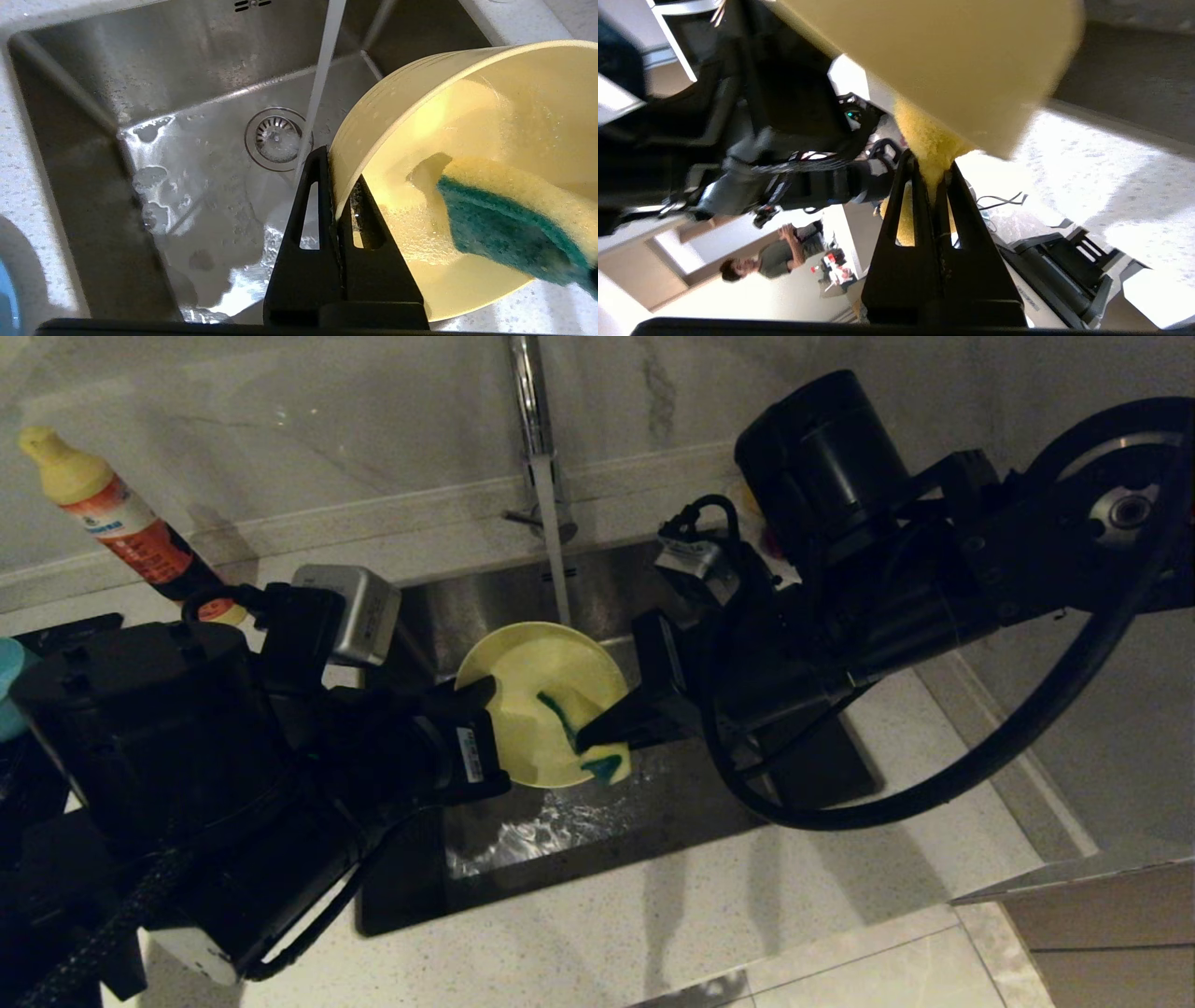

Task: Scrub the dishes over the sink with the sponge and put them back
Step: Wipe the bowl

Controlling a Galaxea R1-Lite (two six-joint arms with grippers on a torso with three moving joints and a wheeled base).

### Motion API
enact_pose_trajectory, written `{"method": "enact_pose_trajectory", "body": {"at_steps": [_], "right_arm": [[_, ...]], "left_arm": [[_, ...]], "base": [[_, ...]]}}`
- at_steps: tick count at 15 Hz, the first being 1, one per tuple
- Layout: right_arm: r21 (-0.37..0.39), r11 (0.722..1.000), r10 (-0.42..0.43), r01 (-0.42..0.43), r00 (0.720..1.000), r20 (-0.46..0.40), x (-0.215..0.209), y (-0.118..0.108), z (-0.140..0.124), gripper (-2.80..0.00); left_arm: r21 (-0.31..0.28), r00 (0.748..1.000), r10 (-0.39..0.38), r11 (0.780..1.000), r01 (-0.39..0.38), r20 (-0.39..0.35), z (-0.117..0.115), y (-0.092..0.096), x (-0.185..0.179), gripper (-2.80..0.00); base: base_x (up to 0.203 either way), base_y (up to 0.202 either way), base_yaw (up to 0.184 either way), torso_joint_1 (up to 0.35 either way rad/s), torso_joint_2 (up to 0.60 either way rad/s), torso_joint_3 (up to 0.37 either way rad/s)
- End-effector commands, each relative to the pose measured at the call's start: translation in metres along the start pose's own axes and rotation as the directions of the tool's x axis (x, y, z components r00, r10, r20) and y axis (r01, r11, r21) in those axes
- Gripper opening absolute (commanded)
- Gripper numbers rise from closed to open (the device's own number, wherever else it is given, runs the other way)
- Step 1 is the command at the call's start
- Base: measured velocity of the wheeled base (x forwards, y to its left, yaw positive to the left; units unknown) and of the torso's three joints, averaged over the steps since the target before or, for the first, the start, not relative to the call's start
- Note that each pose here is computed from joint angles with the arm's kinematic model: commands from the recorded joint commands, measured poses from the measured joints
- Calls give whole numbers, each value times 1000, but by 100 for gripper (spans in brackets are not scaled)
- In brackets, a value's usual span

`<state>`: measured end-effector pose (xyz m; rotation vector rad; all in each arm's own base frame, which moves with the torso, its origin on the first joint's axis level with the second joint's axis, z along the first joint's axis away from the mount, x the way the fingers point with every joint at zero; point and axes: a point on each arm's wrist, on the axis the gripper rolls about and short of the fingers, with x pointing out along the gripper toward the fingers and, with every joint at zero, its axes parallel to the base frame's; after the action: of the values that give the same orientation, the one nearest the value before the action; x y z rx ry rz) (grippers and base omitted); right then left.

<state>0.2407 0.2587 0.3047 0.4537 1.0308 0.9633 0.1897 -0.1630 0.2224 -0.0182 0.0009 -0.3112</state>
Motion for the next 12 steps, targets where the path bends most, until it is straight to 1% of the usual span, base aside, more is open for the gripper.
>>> {"method": "enact_pose_trajectory", "body": {"at_steps": [1,2,5,7,9,12], "right_arm": [[16,999,-32,32,999,6,5,-6,2,-280],[16,999,-44,44,999,19,4,-6,3,-280],[11,999,-39,39,999,36,-1,-4,4,-280],[1,1000,-26,26,998,52,-8,0,3,-280],[-11,1000,-12,12,998,60,-12,5,2,-280],[-31,1000,9,-6,997,75,-11,9,3,-280]], "left_arm": [[20,1000,5,1000,-5,-1,-1,1,-2,-280],[25,1000,4,1000,-4,-3,-2,1,-2,-280],[40,1000,11,999,-10,-15,-6,2,-3,-280],[48,999,29,998,-28,-22,-8,1,-2,-280],[60,999,30,998,-28,-28,-12,1,-2,-280],[81,1000,29,996,-28,-12,-18,1,-1,-280]], "base": [[0,0,0,0,0,0],[0,0,0,0,0,0],[0,0,0,0,0,0],[0,0,0,0,0,0],[0,0,0,0,0,0],[0,0,0,0,0,0]]}}
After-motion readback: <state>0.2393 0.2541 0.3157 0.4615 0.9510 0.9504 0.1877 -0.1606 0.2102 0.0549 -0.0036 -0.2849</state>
